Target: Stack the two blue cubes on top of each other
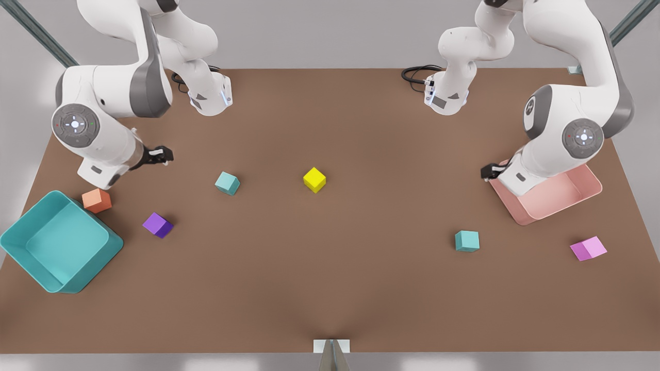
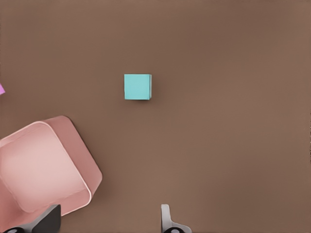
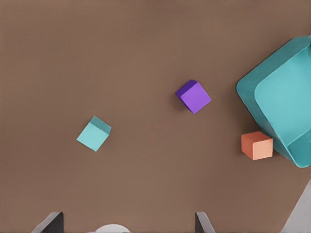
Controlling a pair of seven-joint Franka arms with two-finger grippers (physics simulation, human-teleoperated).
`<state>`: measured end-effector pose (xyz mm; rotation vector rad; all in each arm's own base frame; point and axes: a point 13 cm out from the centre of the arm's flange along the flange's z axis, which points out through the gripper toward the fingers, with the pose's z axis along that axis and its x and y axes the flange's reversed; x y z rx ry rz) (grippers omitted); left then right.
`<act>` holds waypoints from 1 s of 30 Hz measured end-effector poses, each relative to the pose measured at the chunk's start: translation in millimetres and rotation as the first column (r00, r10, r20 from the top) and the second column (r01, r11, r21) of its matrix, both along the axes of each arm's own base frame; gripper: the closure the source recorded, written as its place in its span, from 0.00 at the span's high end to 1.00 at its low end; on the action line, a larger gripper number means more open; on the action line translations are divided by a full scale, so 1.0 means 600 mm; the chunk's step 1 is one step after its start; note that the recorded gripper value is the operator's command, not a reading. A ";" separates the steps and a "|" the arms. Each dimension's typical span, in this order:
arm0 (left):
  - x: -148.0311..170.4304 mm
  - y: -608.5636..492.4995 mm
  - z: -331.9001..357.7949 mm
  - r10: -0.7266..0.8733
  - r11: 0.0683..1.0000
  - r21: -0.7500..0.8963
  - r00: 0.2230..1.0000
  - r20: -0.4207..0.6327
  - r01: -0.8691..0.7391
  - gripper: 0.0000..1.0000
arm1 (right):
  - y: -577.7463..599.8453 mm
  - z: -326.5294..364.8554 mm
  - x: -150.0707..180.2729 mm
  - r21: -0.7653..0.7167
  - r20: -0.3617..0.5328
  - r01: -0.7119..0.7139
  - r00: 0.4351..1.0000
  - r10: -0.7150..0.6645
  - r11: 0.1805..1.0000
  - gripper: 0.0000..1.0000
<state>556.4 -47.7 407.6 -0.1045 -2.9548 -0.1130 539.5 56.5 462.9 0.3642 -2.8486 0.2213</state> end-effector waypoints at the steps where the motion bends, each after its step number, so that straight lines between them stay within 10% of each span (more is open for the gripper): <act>1: 0.007 -0.003 0.001 -0.002 1.000 -0.002 1.000 0.016 0.002 1.00 | 0.001 -0.002 0.007 0.001 0.013 -0.004 1.000 0.004 1.000 1.00; 9: 0.035 -0.007 0.002 0.002 1.000 -0.012 0.997 0.077 -0.002 1.00 | -0.022 -0.300 -0.130 -0.020 -0.216 0.033 0.976 -0.037 0.999 1.00; 30: 0.047 -0.007 0.004 0.030 0.999 -0.045 0.995 0.099 -0.026 1.00 | 0.100 -0.554 -0.178 0.115 0.080 0.430 0.895 -0.439 0.896 1.00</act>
